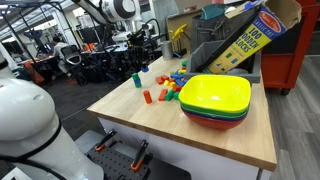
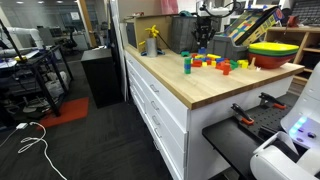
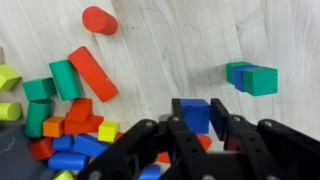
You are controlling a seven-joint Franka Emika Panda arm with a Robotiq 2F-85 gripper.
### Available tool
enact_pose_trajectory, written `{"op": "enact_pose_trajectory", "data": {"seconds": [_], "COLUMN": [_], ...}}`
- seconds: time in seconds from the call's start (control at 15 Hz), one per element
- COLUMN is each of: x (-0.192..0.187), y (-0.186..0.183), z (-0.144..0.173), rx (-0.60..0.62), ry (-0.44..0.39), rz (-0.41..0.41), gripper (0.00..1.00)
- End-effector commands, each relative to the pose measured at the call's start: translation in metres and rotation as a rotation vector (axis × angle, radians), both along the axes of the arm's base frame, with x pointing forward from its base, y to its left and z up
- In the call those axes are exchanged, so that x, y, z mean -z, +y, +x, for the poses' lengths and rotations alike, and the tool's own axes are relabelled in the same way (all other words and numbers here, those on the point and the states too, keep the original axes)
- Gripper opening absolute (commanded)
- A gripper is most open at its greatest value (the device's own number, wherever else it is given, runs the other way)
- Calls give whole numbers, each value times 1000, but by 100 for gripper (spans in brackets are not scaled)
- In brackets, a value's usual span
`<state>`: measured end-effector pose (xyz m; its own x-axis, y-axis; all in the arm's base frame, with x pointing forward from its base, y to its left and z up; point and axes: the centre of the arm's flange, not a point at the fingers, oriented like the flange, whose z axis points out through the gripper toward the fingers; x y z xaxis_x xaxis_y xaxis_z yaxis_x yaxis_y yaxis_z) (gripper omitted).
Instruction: Pick up a blue block and stack it on the stack on the left of the table
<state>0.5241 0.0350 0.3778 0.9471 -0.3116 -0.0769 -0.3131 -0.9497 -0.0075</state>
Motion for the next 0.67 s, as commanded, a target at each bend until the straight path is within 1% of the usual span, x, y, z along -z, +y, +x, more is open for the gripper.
{"op": "enact_pose_trajectory", "data": {"seconds": [0.0, 0.27, 0.6], "x": [-16, -24, -28], "y": [22, 44, 62], "z": [-20, -24, -21], "rx": [18, 20, -4], "ry": [10, 16, 13], "rz": [-18, -21, -21], "gripper": [8, 8, 8]}}
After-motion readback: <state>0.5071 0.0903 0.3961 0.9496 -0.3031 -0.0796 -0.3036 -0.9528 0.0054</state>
